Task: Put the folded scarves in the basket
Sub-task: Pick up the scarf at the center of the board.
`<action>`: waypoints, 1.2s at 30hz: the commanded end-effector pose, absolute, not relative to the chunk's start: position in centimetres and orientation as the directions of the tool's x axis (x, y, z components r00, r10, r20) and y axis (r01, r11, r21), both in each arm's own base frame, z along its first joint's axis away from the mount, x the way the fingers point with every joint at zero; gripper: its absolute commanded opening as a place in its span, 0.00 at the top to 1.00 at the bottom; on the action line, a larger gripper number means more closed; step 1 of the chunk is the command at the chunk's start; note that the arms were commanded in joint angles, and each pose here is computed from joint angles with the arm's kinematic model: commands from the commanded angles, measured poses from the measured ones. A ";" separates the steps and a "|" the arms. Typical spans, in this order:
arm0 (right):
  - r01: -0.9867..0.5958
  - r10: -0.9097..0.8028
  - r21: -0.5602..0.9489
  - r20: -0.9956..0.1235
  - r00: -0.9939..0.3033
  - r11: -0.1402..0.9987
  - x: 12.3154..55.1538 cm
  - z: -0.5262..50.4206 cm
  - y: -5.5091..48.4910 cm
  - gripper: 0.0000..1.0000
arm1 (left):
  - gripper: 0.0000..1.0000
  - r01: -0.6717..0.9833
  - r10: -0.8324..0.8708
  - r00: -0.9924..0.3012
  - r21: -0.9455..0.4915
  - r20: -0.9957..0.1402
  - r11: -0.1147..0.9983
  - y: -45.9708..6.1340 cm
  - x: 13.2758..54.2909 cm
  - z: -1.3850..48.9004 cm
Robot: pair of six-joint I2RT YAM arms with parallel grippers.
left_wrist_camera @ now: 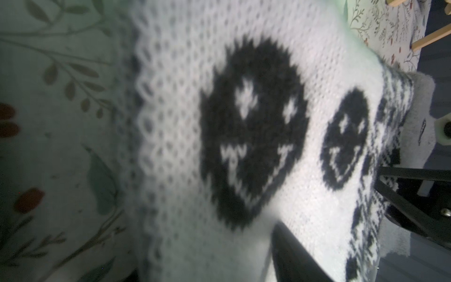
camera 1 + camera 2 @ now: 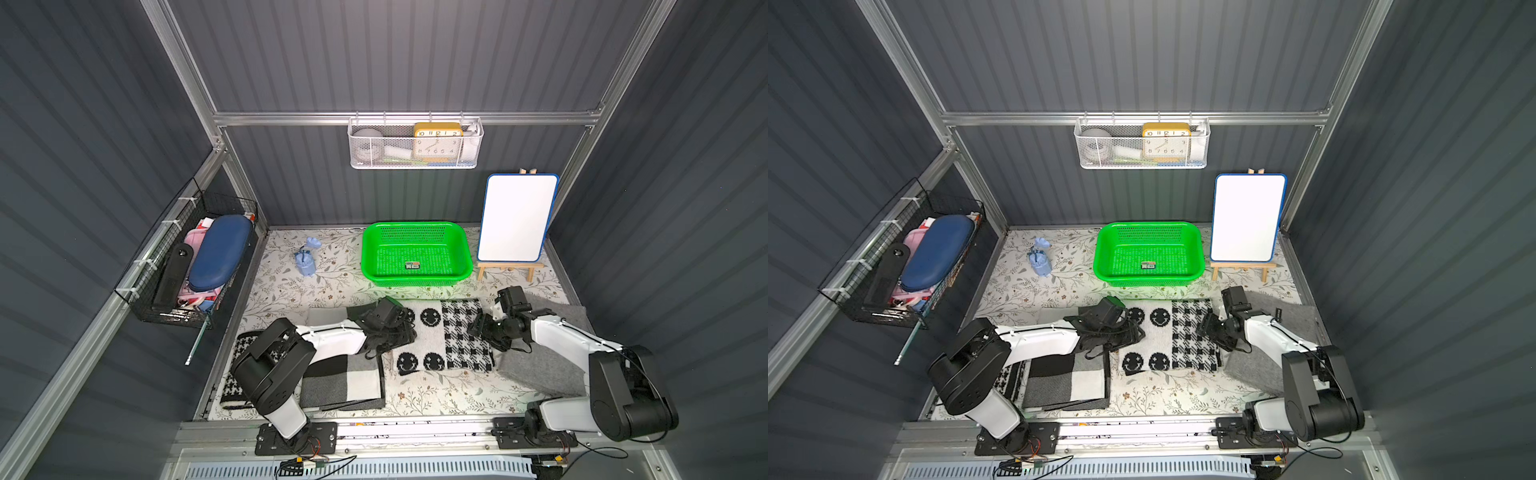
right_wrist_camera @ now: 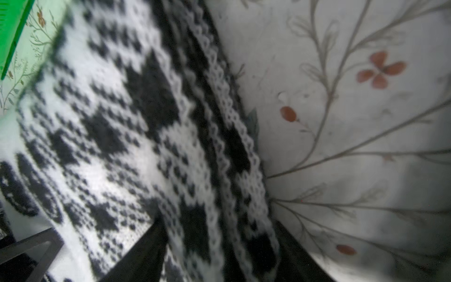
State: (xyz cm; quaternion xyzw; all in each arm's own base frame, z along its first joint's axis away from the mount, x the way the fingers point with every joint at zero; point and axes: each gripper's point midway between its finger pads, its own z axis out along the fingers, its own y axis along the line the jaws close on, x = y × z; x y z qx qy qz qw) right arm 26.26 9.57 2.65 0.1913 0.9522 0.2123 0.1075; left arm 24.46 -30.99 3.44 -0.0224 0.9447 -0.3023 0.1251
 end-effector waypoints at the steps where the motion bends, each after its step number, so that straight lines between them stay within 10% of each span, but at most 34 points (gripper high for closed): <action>1: 0.330 0.406 0.442 -0.087 -0.910 0.834 25.4 2.3 10.2 0.57 | 0.68 0.023 -0.092 -0.980 -0.555 -0.177 0.832 -30.8 23.4 2.1; 5: 0.297 0.404 0.472 -0.143 -0.903 0.830 25.2 4.5 10.5 1.00 | 1.00 0.051 -0.100 -0.968 -0.567 -0.231 0.822 -30.9 24.0 4.3; 21: 0.103 0.467 0.686 -0.370 -0.803 0.721 23.4 17.2 13.0 1.00 | 1.00 0.245 -0.128 -0.876 -0.658 -0.465 0.712 -31.3 24.4 17.0; 36: -0.023 0.358 0.509 -0.636 -0.684 0.860 36.6 26.6 14.0 1.00 | 1.00 0.315 -0.196 -0.633 -0.481 -0.749 0.818 -28.2 39.4 27.9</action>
